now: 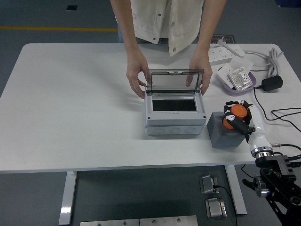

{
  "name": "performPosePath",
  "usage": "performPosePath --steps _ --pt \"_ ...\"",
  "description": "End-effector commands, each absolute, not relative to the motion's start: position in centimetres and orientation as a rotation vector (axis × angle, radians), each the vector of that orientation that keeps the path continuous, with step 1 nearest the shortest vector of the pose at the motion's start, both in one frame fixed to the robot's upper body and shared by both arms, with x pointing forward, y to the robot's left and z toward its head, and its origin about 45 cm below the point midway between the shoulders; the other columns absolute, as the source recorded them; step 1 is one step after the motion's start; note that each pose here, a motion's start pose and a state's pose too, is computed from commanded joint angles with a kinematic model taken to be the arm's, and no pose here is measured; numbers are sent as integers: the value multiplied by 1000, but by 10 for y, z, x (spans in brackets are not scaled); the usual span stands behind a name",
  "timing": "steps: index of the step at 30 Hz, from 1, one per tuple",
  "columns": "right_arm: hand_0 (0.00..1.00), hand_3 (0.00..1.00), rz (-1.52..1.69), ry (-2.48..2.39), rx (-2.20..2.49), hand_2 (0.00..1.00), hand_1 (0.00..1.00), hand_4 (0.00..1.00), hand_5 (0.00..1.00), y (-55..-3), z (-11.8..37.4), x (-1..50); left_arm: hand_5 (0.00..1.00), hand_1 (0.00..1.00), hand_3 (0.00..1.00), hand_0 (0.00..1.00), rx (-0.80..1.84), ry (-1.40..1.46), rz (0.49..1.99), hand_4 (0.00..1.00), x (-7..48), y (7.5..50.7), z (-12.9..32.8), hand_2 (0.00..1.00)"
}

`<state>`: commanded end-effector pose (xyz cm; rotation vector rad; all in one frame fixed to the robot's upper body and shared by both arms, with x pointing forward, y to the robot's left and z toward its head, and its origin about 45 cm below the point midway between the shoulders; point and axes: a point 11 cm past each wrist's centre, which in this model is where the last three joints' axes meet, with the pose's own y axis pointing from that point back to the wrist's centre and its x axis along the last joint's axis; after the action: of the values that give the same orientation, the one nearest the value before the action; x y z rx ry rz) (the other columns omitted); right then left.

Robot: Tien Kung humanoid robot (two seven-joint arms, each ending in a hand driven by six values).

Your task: Fetch the battery,place it into the box,close the lid of the box

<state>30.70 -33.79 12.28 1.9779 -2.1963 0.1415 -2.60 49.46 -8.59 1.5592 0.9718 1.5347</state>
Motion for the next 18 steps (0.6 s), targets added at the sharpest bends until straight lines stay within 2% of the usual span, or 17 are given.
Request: performPosePath --steps 1,2,7,8,13,14,18 --pt "386 387 138 -2198 1978 363 354 408 14 -338 123 307 2 565 539 469 1559 971 1535 348 -26 495 -86 541" --pt "352 310 136 -2199 1978 317 305 166 2 -338 122 307 2 566 539 468 1560 971 1535 347 -26 494 -86 541" --pt "352 310 125 -2201 1980 317 305 166 2 -338 121 307 2 566 539 468 1561 969 1534 347 -26 494 -86 541" --pt "282 285 123 -2201 1980 290 273 13 2 -338 121 307 2 568 539 468 1562 969 1534 347 -26 494 -86 541" --pt "282 285 121 -2203 1983 290 273 13 2 -337 121 308 2 568 539 468 1564 969 1534 347 -26 494 -86 541" --pt "190 274 123 -2204 1984 287 251 2 2 -337 122 308 2 571 539 468 1564 969 1533 348 -27 494 -86 541" --pt "190 274 133 -2206 1988 287 251 2 2 -336 125 310 2 571 539 468 1564 969 1532 348 -26 494 -86 541"
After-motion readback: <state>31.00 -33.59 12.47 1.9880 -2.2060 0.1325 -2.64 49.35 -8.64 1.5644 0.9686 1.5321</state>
